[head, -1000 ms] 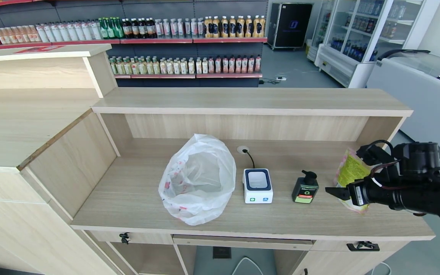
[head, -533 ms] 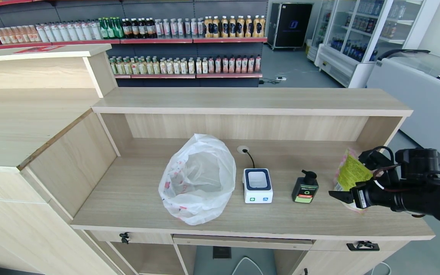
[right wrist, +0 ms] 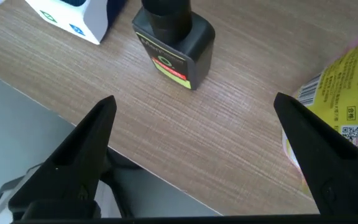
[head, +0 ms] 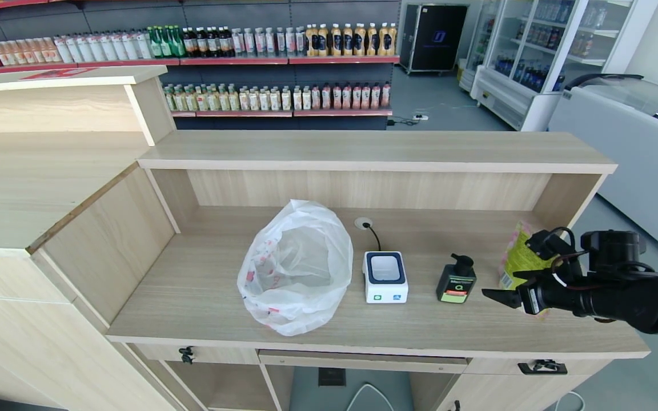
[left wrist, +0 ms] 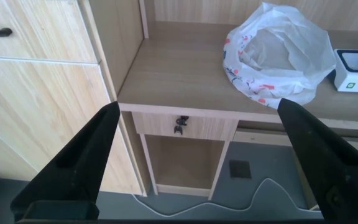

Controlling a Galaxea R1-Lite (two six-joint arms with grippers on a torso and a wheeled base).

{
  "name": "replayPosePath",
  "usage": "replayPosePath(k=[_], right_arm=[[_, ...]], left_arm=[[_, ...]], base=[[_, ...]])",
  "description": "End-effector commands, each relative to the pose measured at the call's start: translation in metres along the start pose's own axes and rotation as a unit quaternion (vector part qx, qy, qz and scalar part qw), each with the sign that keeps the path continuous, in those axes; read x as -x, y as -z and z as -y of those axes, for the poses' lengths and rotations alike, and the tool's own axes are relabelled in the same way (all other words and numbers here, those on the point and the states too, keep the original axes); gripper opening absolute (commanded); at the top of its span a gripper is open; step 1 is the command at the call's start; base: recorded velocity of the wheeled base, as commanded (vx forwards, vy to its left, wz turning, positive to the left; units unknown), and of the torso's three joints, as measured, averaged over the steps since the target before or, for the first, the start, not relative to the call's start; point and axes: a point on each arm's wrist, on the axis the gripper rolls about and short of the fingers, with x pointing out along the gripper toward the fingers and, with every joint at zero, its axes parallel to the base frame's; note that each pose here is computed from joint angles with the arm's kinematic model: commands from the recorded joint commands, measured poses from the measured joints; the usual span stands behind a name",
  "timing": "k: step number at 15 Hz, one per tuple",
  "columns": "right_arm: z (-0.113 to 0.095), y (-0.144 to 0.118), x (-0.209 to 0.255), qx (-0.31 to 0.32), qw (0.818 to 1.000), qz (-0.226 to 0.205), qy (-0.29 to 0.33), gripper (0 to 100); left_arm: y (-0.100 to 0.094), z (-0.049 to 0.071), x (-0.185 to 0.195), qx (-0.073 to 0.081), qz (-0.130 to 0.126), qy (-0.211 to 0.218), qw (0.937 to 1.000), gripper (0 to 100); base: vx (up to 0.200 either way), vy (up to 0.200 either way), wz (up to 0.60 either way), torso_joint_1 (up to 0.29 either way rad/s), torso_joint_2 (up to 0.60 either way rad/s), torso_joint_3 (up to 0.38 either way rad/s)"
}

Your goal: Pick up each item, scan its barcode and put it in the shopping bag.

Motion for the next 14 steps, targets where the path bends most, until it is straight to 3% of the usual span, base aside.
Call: replayPosePath(k=[1,14], right_arm=[[0.002,0.010,-0.011,-0.002,1.000,-0.009,-0.015,100],[0.006,0.028,-0.046,0.048,0.994,0.032,-0.093,100]], left_arm=[[0.000,0.000,0.000,0.000,0.000,0.000,1.0000,100],[0.000,0.000,0.000,0.000,0.000,0.000,1.0000,100]], base=[[0.000,0.000,0.00,0.000,0.00,0.000],[0.000,0.000,0.00,0.000,0.00,0.000]])
